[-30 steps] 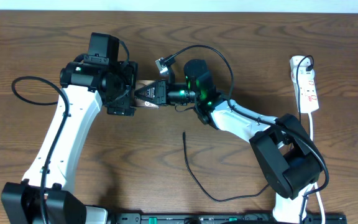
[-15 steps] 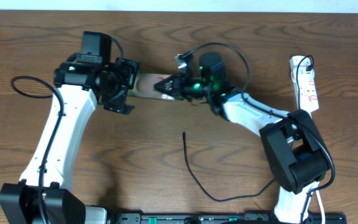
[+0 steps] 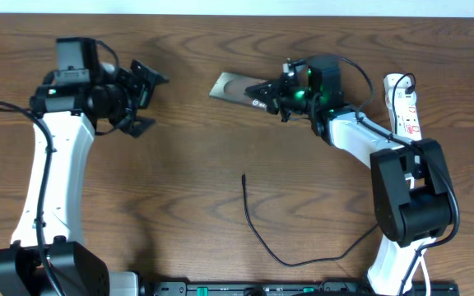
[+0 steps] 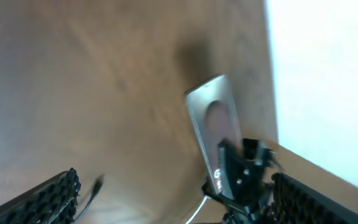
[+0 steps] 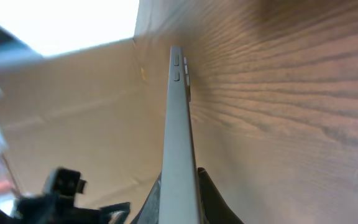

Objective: Plug charger to phone and switch on socket
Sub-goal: 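Open the left gripper and pull it back from the phone, then regrasp the phone's bottom end with the left gripper, holding it between both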

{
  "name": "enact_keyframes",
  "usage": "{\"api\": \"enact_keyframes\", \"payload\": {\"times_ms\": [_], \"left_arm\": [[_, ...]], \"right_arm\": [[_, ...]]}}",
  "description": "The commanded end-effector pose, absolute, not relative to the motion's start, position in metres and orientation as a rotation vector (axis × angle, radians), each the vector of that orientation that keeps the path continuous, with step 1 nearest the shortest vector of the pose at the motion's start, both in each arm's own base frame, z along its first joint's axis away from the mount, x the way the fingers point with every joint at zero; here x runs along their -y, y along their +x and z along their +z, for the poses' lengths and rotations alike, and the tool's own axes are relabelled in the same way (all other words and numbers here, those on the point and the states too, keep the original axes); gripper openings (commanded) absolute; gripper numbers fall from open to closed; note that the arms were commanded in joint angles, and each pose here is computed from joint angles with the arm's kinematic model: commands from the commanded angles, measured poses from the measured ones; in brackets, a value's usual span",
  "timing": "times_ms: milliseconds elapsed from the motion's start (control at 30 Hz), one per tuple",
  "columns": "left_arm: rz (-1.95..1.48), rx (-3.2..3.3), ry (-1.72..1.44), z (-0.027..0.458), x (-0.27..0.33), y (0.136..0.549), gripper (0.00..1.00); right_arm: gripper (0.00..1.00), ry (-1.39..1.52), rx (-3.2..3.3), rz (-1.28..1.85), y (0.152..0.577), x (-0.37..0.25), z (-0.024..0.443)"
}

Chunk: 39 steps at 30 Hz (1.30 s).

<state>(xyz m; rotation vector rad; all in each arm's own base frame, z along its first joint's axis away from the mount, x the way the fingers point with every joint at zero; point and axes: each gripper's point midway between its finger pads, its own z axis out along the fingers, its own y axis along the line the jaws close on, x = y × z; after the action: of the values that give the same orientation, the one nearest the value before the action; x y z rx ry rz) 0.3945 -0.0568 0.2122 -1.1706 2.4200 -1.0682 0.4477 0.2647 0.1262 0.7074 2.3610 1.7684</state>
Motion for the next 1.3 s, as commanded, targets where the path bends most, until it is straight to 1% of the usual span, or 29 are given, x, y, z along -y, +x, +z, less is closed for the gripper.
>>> {"api": "enact_keyframes", "payload": {"times_ms": [0,167,200,300,400,600,767,967,1133,1267], "left_arm": [[-1.168,-2.409,-1.026,0.216,0.066,0.400,0.95],[-1.204,-2.324,-1.121,0.192,0.062,0.413,0.95],[-1.234,-2.295,-1.151,0.188,0.062,0.416,0.95],[-1.384,-2.189,-1.100,0.188,0.071,0.427,0.95],[-1.448,-2.122,-1.090,0.187,0.073,0.432,0.95],[-1.472,-2.074,-1.068,0.185,0.073,0.434,0.95],[-1.476,-2.031,-1.012,0.195,0.072,0.441,0.95],[-1.448,-1.983,-1.067,0.196,0.064,0.448,0.95],[-1.477,-1.969,-1.133,0.195,0.065,0.447,0.96],[-1.482,-1.970,-1.153,0.194,0.072,0.448,0.96]], "right_arm": [[0.01,0.989,-2.332,1.922,0.450,-0.271,0.143],[0.01,1.029,-2.229,2.054,0.455,-0.283,0.170],[0.01,1.016,-2.197,2.076,0.456,-0.287,0.177],[0.01,0.933,-2.106,2.133,0.458,-0.299,0.198],[0.01,0.856,-2.062,2.161,0.455,-0.309,0.211],[0.01,0.842,-2.070,2.174,0.444,-0.329,0.212],[0.01,0.829,-2.080,2.180,0.437,-0.341,0.212],[0.01,0.823,-2.073,2.186,0.429,-0.356,0.214],[0.01,0.757,-2.045,2.219,0.421,-0.368,0.224],[0.01,0.762,-2.037,2.217,0.417,-0.377,0.225]]}}
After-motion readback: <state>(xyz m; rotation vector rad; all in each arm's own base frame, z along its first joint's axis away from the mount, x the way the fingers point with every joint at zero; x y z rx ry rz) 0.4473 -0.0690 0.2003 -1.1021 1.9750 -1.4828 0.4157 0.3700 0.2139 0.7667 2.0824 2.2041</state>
